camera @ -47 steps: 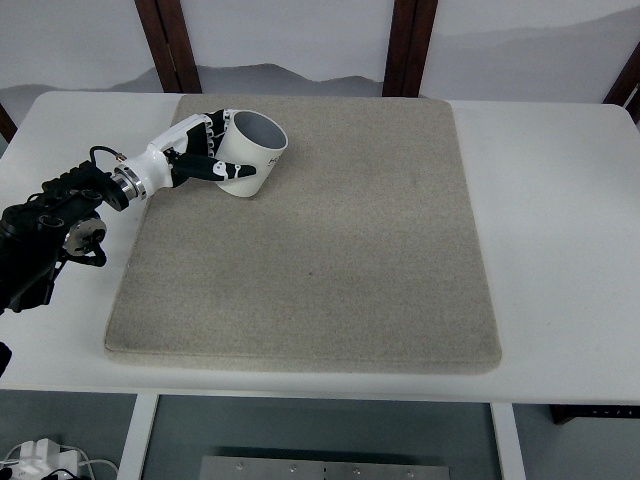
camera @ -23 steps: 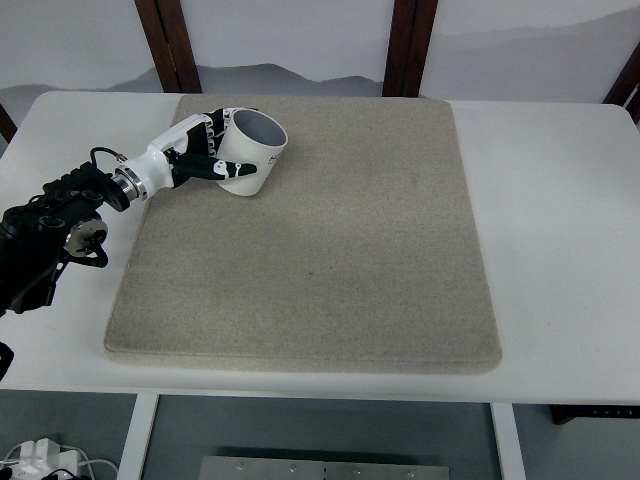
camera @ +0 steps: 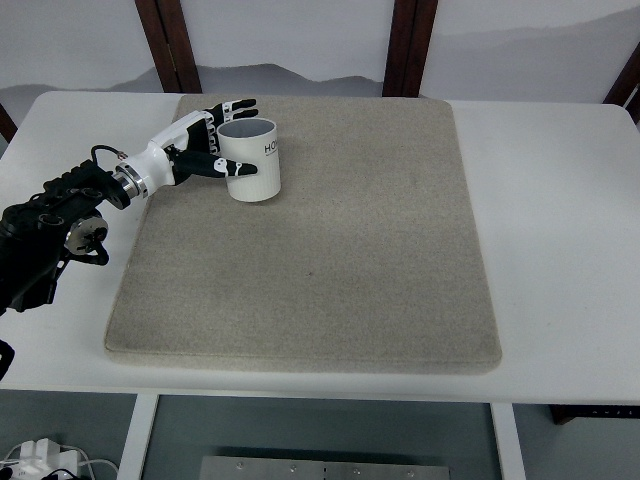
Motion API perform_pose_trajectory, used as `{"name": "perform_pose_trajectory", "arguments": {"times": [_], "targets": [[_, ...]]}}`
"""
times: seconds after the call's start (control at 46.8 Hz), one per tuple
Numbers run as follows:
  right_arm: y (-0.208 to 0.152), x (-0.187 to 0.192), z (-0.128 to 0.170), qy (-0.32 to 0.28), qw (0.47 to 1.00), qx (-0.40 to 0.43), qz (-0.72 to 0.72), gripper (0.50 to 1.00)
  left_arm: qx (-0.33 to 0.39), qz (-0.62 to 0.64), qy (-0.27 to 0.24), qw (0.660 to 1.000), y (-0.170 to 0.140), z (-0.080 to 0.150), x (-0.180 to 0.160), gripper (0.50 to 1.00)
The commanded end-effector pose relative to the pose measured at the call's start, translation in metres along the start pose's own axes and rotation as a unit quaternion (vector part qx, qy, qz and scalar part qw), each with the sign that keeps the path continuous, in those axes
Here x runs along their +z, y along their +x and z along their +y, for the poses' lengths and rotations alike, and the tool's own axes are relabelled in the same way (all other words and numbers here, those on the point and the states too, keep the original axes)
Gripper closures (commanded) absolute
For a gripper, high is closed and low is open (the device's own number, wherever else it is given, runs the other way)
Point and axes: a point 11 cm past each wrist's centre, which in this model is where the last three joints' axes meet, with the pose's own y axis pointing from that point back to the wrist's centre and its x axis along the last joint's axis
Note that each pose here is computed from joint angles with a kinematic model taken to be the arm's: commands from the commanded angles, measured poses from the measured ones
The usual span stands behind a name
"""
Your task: Flip white cup upright
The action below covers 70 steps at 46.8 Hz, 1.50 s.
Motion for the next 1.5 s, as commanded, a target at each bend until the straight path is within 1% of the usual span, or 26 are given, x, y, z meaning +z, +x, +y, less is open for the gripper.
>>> {"name": "perform_pose_trajectory", "arguments": {"times": [0.0,0.471,0.749,1.091,1.155,1.369,1.476], "targets": [[0.000,0.000,0.000,0.000,1.000,0.000,0.000,0.548,0.000,0.001,-0.002,1.000,0.000,-0.001,0.001,0.504],[0.000,0.000,0.000,0.000,1.000,0.000,0.001,0.548,-0.009,0.013,-0.017,1.000,-0.003,-0.005,0.010,0.504],[0.000,0.000,0.000,0.000,1.000,0.000,0.000,0.548,-0.003,0.027,-0.048,0.998,0.001,-0.008,0.027,0.504],[0.000,0.000,0.000,0.000,1.000,0.000,0.000,0.548,0.007,0.024,-0.082,0.996,0.011,-0.014,0.057,0.504],[0.000,0.000,0.000,0.000,1.000,0.000,0.000,0.548,0.012,0.017,-0.087,0.996,0.018,-0.013,0.065,0.504],[0.000,0.000,0.000,0.000,1.000,0.000,0.000,0.548,0.027,0.023,-0.119,0.992,0.027,-0.018,0.092,0.504],[0.000,0.000,0.000,0.000,1.000,0.000,0.000,0.548,0.039,0.033,-0.138,0.989,0.035,-0.016,0.104,0.504]]}}
